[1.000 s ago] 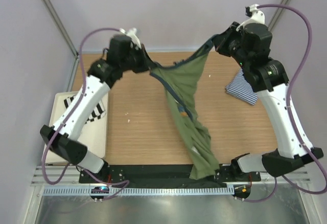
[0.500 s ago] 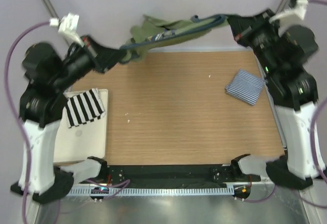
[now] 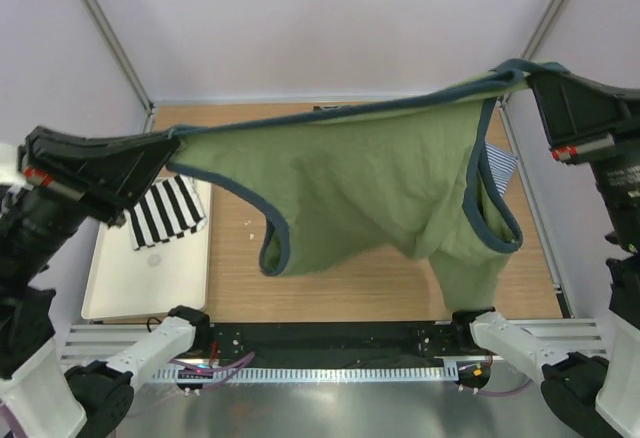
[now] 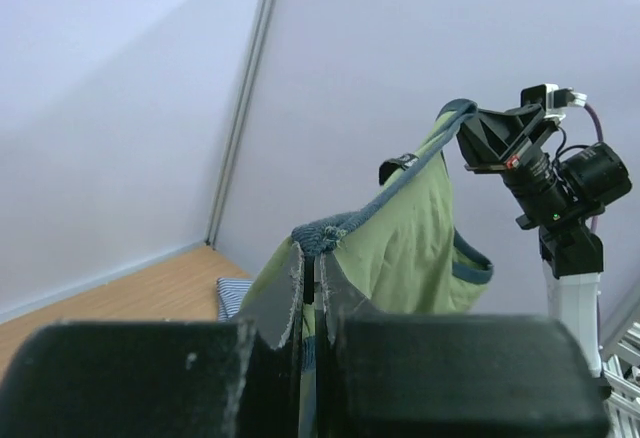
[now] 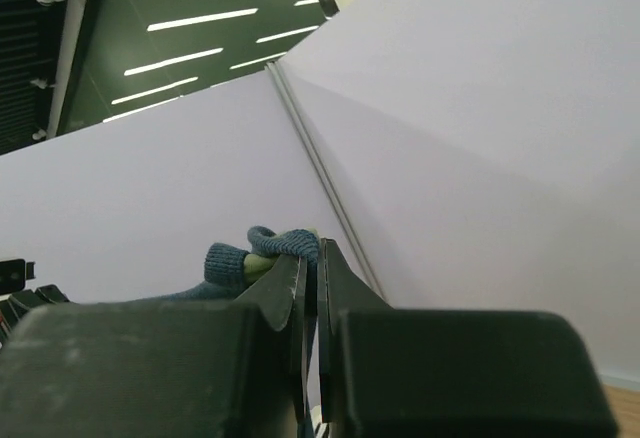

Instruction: Fold and stack the tank tops

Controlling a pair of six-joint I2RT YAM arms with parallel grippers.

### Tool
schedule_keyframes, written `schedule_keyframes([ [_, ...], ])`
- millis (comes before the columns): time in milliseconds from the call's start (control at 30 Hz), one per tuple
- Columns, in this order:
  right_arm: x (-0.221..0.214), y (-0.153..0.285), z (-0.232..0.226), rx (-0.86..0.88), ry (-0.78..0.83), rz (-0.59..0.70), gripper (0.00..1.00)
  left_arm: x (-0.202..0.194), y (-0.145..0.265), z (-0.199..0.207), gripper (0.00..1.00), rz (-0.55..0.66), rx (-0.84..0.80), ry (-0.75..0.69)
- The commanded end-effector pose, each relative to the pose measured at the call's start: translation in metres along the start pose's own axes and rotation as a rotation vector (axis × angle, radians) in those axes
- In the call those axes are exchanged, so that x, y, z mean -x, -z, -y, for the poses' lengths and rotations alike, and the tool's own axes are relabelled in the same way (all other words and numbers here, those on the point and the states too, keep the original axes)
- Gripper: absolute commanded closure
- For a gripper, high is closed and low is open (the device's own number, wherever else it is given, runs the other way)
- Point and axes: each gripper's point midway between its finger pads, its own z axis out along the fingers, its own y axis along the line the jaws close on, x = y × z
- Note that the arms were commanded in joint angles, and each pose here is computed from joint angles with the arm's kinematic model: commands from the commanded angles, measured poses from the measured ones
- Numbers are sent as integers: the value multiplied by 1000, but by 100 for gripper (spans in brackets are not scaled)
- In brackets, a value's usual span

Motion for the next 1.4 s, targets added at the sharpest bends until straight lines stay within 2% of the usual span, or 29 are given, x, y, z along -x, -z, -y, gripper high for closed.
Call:
schedule_keyframes([
  [0,-34,-42,56,-163,21,-37,99,-23,-51,-66,100,-50,137,36],
  [33,-44,-49,74,-221,25,-45,99,-45,-66,-91,100,-104,174,64],
  [100,-70,-56,108,-329,36,-89,99,-64,-80,-119,100,-130,225,76],
  [133,-80,-58,126,-389,47,-97,99,-92,-90,-148,100,-192,277,84],
  [200,-122,-64,164,-465,57,-156,99,-120,-101,-185,100,-232,346,88],
  [233,-134,-65,179,-498,65,-160,99,-157,-108,-218,100,-303,398,124],
  [267,-163,-68,202,-527,70,-189,99,-165,-114,-237,100,-296,422,129],
  [333,-189,-70,233,-594,85,-199,99,-201,-119,-279,100,-345,489,184],
  [367,-221,-75,262,-638,96,-232,99,-224,-122,-317,100,-375,552,216],
  [433,-245,-80,293,-698,108,-230,99,-240,-127,-362,100,-375,623,260],
  [467,-275,-89,324,-728,114,-242,99,-274,-128,-399,100,-427,676,304],
  [533,-299,-107,351,-736,79,-226,96,-271,-141,-429,100,-403,698,315],
  [567,-289,-136,348,-678,56,-180,87,-298,-141,-460,100,-438,742,342],
  [600,-330,-144,379,-688,51,-258,77,-281,-152,-468,100,-398,747,320],
  [633,-348,-148,389,-690,47,-337,56,-283,-144,-489,100,-390,821,319],
  [667,-329,-184,365,-602,28,-330,46,-283,-144,-502,100,-373,853,339],
  [700,-364,-182,384,-621,23,-424,37,-281,-138,-510,100,-359,886,345],
  [733,-377,-172,386,-655,17,-511,29,-275,-126,-526,99,-328,952,337],
  [767,-371,-177,382,-662,20,-512,26,-275,-118,-533,99,-316,990,338],
  [833,-370,-160,379,-704,12,-551,19,-280,-102,-549,89,-311,1059,328],
  [867,-389,-133,389,-749,7,-613,19,-284,-95,-557,78,-312,1092,318],
  [900,-392,-119,388,-762,5,-631,20,-297,-89,-567,49,-338,1111,318],
  [933,-391,-92,382,-779,3,-652,21,-307,-78,-574,38,-371,1150,332],
  [1000,-387,-65,376,-810,5,-662,22,-313,-71,-581,24,-395,1183,350],
  [1100,-380,0,377,-943,46,-720,26,-325,-59,-581,22,-439,1209,383],
  [1167,-381,49,376,-1029,67,-782,31,-311,-62,-571,22,-407,1200,374],
  [1233,-379,79,380,-1096,91,-791,32,-312,-56,-564,21,-409,1207,384],
  [1367,-385,147,387,-1223,125,-823,38,-309,-45,-528,23,-432,1191,422],
])
